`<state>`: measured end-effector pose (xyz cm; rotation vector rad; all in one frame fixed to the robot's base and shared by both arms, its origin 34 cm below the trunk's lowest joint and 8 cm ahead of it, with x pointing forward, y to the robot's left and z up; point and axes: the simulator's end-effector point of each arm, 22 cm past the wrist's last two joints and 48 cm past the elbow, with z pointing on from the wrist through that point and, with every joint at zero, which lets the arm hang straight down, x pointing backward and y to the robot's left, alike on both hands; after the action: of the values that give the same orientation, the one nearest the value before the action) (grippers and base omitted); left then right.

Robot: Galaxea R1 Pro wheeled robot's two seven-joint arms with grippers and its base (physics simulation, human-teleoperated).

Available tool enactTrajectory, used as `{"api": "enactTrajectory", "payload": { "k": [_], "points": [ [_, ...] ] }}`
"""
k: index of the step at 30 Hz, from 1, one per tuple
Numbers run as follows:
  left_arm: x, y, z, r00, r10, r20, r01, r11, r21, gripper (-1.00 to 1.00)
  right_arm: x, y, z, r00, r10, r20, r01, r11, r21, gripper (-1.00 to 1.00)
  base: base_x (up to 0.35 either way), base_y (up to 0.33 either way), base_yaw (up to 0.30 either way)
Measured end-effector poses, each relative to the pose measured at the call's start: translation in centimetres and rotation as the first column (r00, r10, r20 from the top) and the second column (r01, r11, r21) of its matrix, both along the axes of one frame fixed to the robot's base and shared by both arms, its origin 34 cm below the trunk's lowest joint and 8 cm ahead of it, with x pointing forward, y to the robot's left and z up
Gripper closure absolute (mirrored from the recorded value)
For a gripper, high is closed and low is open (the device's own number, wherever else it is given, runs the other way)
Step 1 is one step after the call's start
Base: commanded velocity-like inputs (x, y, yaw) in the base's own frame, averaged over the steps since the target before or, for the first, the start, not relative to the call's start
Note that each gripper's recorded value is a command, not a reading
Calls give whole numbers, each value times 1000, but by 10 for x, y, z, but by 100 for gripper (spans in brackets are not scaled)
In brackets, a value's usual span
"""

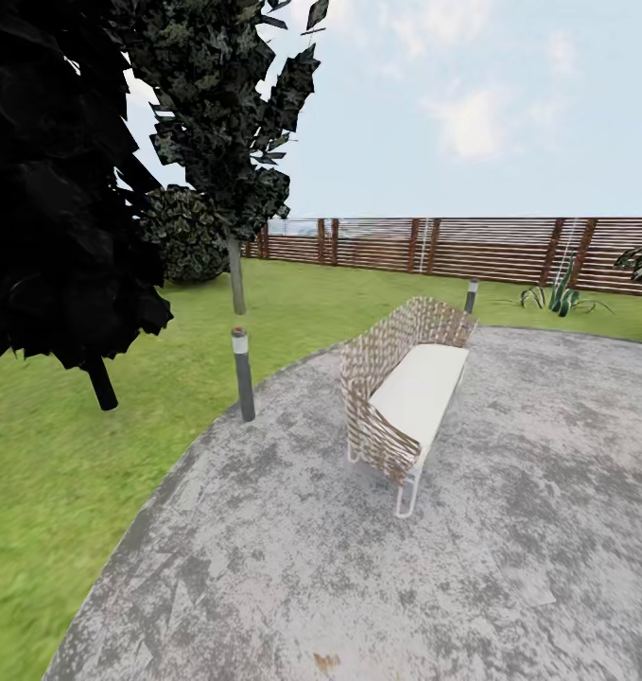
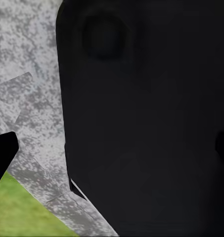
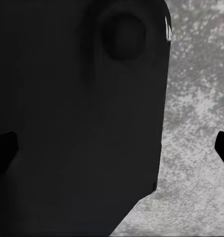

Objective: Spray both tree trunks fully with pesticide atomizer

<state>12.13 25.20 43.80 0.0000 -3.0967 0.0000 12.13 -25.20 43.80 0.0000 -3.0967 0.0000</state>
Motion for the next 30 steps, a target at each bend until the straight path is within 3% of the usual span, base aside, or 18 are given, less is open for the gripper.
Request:
{"api": "enactTrajectory", "payload": {
  "k": [3, 10, 17, 24, 30],
  "points": [
    [-12, -4, 1, 1000, 12, -28, -12, 1000, -5, -100, 20, 14, 0, 1000, 3, 26, -4, 1000, 19, -100, 0, 0, 0],
    [-8, 1, 0, 1000, -5, -12, 5, 1000, 6, -100, 62, 28, 0, 996, 6, 93, -10, 999, 36, -100, 0, 0, 0],
    [17, 29, 0, 999, -8, 35, 6, 999, 46, -100, 91, 1, 2, 986, 12, 166, -12, 1000, -3, -100, 0, 0, 0],
    [38, 27, 0, 997, -4, 77, 0, 999, 44, -100, 119, -29, 7, 970, 19, 243, -9, 999, -43, -100, 0, 0, 0],
    [66, 27, 1, 992, 8, 126, -14, 999, 45, -100, 143, -31, 12, 951, 21, 308, -8, 999, -46, -100, 0, 0, 0]
  ]
}}
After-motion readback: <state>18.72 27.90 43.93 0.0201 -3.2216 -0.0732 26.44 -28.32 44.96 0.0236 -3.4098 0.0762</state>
